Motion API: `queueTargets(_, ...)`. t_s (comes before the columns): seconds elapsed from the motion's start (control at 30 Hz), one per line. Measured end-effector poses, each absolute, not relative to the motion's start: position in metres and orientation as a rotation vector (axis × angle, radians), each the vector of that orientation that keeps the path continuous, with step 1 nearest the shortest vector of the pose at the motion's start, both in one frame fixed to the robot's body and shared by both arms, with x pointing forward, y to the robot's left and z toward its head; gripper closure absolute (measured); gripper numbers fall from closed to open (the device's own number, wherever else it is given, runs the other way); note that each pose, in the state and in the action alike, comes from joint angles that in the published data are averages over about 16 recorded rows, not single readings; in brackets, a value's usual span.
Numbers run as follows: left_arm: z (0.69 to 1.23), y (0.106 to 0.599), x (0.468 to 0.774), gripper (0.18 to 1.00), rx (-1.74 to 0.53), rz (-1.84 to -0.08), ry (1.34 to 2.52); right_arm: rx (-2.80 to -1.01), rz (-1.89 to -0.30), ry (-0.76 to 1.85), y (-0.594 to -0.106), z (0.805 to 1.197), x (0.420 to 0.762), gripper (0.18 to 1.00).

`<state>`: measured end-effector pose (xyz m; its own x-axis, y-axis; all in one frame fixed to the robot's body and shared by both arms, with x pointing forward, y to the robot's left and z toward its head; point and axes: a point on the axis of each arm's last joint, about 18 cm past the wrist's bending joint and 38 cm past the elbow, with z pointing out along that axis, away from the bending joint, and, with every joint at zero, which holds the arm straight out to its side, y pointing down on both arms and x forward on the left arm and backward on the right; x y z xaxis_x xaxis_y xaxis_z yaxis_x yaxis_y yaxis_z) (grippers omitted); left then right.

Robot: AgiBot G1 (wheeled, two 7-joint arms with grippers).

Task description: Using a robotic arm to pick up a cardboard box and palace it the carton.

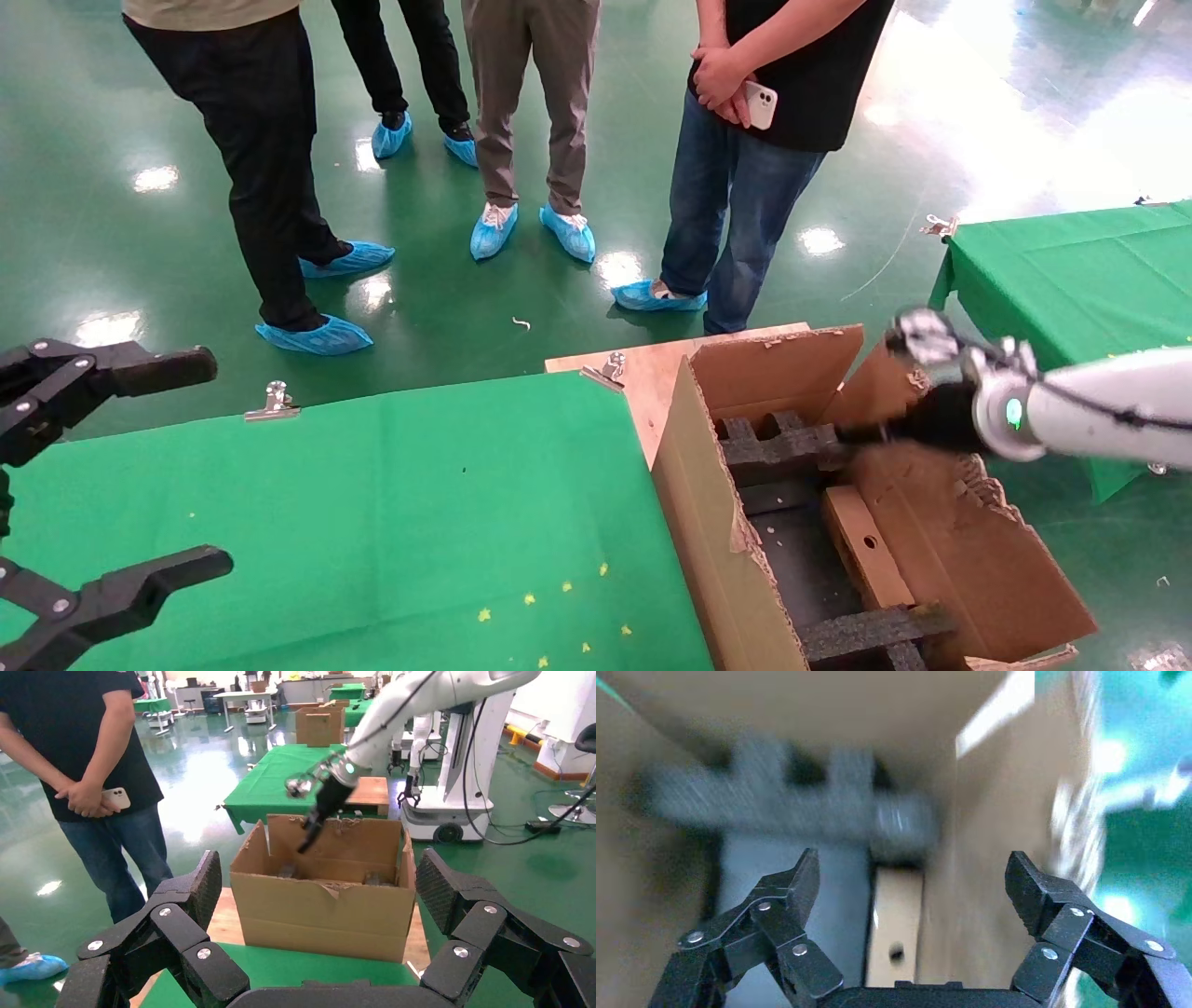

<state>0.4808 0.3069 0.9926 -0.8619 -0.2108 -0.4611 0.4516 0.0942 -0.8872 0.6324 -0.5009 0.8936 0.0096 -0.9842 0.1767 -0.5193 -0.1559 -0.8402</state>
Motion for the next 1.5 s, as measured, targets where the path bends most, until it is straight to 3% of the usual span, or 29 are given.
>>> queueTargets(0.33, 0.993, 0.307, 0.481, 0.183, 0.236, -1.819, 1.899, -1.637, -1.012, 1.284, -0.457, 0.982, 0.619, 0.191)
queueTargets(0.63, 0.993, 0.307, 0.481, 0.183, 0.235, -1.819, 1.899, -1.622, -0.870, 1.102, -0.423, 1.029, 0.592, 0.178)
queueTargets(1.5, 0.993, 0.307, 0.481, 0.183, 0.235, -1.819, 1.899, -1.732, -0.723, 0.870, -0.379, 1.023, 0.578, 0.178)
